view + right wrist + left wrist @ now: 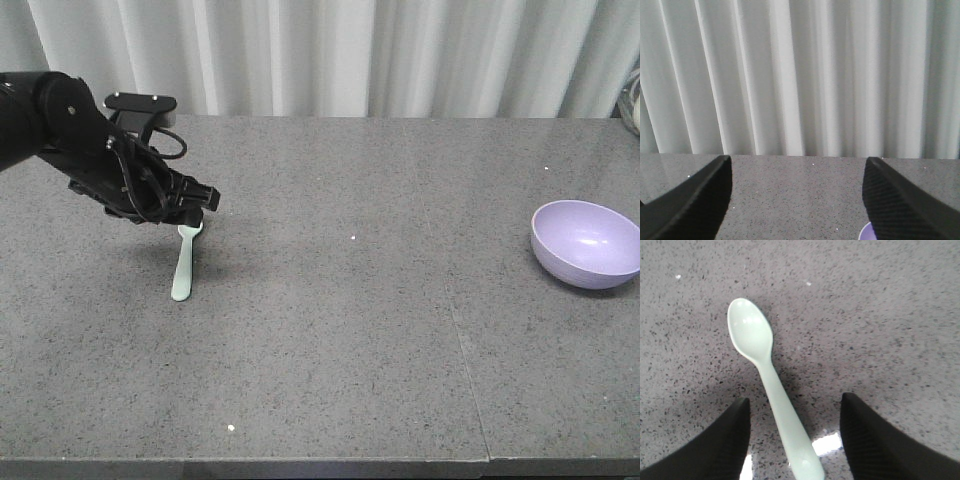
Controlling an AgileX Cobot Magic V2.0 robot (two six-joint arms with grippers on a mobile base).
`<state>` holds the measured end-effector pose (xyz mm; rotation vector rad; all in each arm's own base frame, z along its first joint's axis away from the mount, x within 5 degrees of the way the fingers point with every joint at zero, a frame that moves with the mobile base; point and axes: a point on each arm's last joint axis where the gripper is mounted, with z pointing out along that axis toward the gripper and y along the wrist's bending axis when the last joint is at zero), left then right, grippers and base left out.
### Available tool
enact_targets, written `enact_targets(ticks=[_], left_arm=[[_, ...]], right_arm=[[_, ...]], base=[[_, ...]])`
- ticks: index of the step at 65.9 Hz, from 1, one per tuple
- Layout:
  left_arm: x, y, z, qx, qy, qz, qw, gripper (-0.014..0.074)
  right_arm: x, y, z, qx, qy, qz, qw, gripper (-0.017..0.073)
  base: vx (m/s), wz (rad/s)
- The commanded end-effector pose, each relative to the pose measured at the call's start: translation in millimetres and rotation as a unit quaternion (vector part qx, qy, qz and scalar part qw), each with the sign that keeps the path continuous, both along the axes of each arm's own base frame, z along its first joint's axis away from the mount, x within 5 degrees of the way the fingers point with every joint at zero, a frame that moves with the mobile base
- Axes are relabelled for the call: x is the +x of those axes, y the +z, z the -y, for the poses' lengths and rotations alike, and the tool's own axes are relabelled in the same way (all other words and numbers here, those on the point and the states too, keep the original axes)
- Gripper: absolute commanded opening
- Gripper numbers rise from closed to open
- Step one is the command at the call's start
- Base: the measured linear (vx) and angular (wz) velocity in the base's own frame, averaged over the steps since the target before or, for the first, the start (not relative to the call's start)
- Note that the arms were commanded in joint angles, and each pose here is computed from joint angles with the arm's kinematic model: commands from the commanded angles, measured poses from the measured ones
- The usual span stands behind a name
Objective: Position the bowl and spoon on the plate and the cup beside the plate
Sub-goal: 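Lower the left gripper over the pale green spoon handle and close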
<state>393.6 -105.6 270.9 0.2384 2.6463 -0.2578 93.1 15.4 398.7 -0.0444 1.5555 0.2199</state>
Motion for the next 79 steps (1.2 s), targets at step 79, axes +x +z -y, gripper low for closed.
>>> enact_targets(ticks=[79], left_arm=[[10.5, -61.1, 4.2, 0.036, 0.0, -0.13, 0.991, 0.0241]], right_arm=[[-1.1, 17.1, 3.1, 0.006, -0.016, 0.053, 0.998, 0.0538]], base=[[0.0, 0.0]])
